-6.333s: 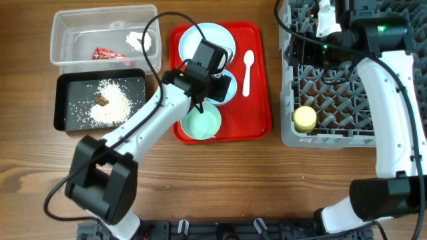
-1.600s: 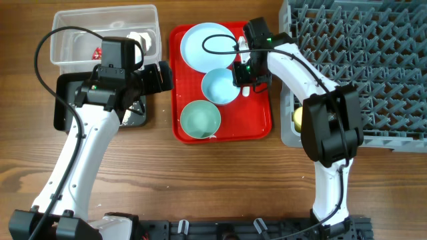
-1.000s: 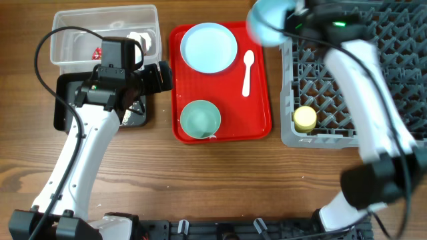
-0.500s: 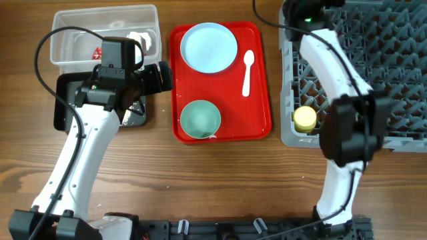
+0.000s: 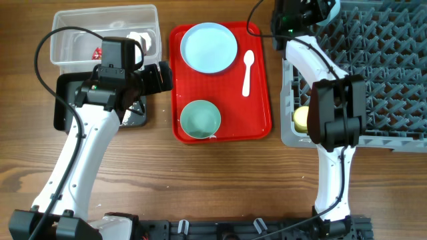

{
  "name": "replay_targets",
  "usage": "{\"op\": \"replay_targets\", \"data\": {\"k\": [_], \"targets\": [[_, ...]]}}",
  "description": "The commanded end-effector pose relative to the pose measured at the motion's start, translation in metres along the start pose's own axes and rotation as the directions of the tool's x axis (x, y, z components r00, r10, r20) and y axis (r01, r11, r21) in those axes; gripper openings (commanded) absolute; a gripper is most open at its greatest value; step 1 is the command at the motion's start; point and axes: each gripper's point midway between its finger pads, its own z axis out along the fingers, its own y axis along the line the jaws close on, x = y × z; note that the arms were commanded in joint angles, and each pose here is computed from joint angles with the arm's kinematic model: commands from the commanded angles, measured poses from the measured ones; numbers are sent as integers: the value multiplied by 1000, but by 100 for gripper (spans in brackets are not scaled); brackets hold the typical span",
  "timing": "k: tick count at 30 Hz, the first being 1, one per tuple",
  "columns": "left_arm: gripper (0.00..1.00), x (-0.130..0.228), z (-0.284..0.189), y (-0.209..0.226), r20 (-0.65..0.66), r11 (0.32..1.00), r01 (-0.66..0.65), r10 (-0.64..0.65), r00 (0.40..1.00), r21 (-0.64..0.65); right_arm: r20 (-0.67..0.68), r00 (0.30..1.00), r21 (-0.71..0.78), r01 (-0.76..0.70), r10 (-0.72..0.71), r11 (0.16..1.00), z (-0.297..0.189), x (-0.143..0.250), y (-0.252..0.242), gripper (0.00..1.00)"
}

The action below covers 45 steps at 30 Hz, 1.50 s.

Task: Sort waste into correct bins and load items into the dishwasher rack
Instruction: 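Lower the light-blue bowl into the rack and release it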

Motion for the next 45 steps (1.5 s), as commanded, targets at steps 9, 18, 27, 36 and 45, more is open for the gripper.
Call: {"op": "replay_targets", "data": {"k": [9,18,27,36,45], "targets": [[100,-2,2,1,2,1000,-14,14,1000,-11,-23,990,-21,138,-138,990,-31,10,29,100],[100,-2,2,1,3,1000,-14,14,1000,-11,35,984,77,-175,173,982,-42,-27,-45,100],[100,-1,2,1,2,1000,-14,14,1000,-12,37,996,-46,-83,85,995,-44,-20,-23,100],[100,-2,2,1,2,1000,-14,14,1000,-12,5,998,-391,-52,59,919,-59,5,49,100],[100,-2,2,1,2,1000,-14,14,1000,-11,-5,972,-621,-188,236,761,-102,-23,49,100]]}}
